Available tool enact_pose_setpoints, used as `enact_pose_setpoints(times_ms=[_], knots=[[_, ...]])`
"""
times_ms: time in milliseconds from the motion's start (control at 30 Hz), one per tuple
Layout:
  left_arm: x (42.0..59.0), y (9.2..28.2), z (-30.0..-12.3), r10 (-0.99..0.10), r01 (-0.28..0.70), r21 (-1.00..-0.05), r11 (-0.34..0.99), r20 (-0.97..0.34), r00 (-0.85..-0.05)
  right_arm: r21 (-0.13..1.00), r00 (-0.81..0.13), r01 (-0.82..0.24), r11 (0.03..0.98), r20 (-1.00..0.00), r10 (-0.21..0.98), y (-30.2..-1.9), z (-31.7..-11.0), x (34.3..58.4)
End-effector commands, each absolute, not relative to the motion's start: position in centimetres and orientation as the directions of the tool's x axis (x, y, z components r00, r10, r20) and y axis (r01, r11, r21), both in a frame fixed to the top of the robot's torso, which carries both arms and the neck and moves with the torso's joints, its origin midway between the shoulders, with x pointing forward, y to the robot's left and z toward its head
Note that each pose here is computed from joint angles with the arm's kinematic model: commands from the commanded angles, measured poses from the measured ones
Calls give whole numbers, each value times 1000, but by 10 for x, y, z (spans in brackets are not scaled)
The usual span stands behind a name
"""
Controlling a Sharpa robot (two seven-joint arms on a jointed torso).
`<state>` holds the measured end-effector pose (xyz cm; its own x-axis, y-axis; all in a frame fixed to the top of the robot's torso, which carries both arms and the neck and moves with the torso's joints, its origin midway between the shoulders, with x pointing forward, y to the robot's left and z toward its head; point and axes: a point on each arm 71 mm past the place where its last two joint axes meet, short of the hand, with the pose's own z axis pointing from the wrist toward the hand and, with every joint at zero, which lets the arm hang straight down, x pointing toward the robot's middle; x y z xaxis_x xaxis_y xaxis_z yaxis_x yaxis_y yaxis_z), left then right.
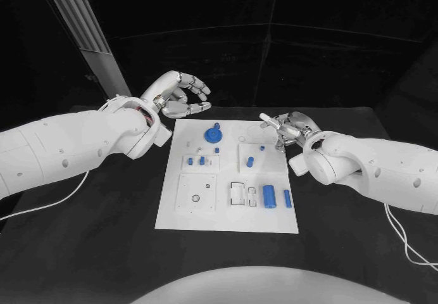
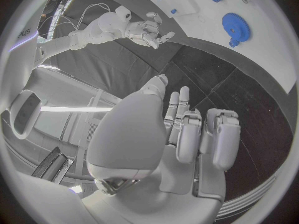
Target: Assemble the parts on the task board
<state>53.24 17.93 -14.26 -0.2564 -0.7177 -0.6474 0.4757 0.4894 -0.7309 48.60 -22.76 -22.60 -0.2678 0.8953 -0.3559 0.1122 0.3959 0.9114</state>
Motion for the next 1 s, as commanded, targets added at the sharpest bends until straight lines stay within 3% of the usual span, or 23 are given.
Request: enact_pose_setpoints(times_ms=[33, 300, 433, 667, 1000], knots=[[531, 173, -139, -696, 591, -680, 435, -670, -258, 913, -261, 78, 399, -368, 893, -227, -223, 486], [528, 151, -156, -414, 757, -421, 500, -884, -219, 911, -261, 58, 408, -381, 887, -226, -221, 486], [526, 140, -166, -278, 794, -333, 509, -936, -215, 911, -261, 57, 409, -382, 887, -226, -221, 486], [527, 129, -179, -124, 810, -241, 534, -970, -207, 911, -263, 56, 409, -382, 886, -225, -221, 486], [530, 125, -189, -24, 804, -174, 569, -981, -195, 911, -263, 54, 409, -382, 886, -224, -221, 486]])
